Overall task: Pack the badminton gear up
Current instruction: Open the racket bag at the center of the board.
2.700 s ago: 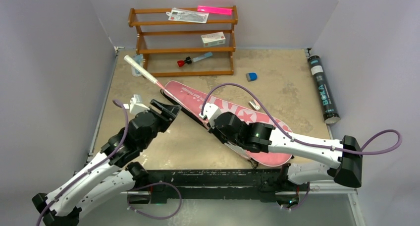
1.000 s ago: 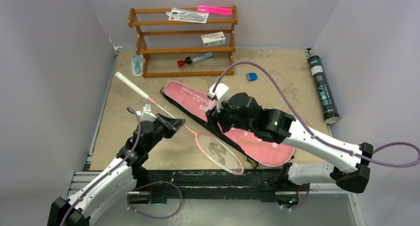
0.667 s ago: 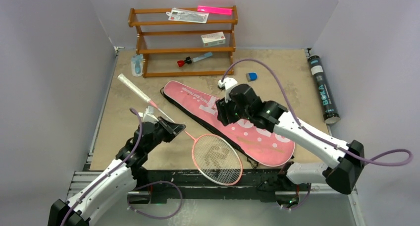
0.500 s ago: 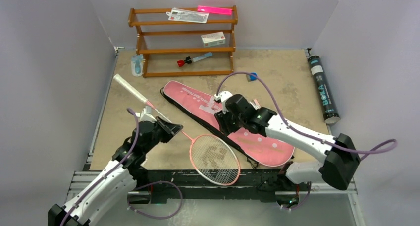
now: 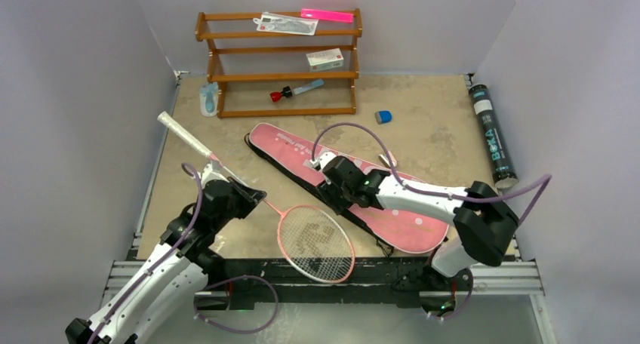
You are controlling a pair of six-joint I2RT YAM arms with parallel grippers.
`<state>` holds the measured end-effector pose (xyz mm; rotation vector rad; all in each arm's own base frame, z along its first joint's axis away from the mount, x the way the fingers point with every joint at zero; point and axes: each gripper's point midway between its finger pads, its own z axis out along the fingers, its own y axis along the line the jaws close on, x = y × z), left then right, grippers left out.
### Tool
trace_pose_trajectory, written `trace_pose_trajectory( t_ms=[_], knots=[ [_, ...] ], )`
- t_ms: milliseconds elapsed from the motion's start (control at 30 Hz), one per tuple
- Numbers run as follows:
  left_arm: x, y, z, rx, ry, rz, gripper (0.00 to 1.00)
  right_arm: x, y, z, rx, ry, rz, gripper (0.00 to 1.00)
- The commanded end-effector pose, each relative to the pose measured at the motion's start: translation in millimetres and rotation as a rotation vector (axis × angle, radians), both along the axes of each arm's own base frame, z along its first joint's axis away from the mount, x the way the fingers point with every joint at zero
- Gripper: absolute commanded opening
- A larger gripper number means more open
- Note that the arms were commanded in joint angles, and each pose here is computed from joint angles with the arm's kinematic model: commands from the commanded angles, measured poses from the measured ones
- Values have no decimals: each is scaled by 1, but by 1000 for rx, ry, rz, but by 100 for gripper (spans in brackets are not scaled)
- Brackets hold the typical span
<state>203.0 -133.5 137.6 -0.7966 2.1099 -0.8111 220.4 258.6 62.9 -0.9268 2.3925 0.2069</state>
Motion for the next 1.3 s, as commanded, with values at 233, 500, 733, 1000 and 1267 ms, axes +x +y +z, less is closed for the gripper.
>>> trace_pose_trajectory(
  t_ms=[233, 500, 733, 1000, 1267],
  knots=[
    [1, 19, 3, 93, -7, 46, 0, 14, 4, -18, -146, -81, -21, 70],
    [5, 2, 10, 24, -33, -2, 0, 14, 12, 8, -56, -104, -39, 16],
    [11, -16, 26, -93, -78, -32, 0, 7, 15, 47, 66, -132, -15, 0],
    [15, -20, 62, -185, -156, -18, 0, 8, 10, 74, 147, -151, -42, 0],
    [29, -16, 98, -237, -212, 10, 0, 12, 1, 76, 198, -139, -92, 0]
  ],
)
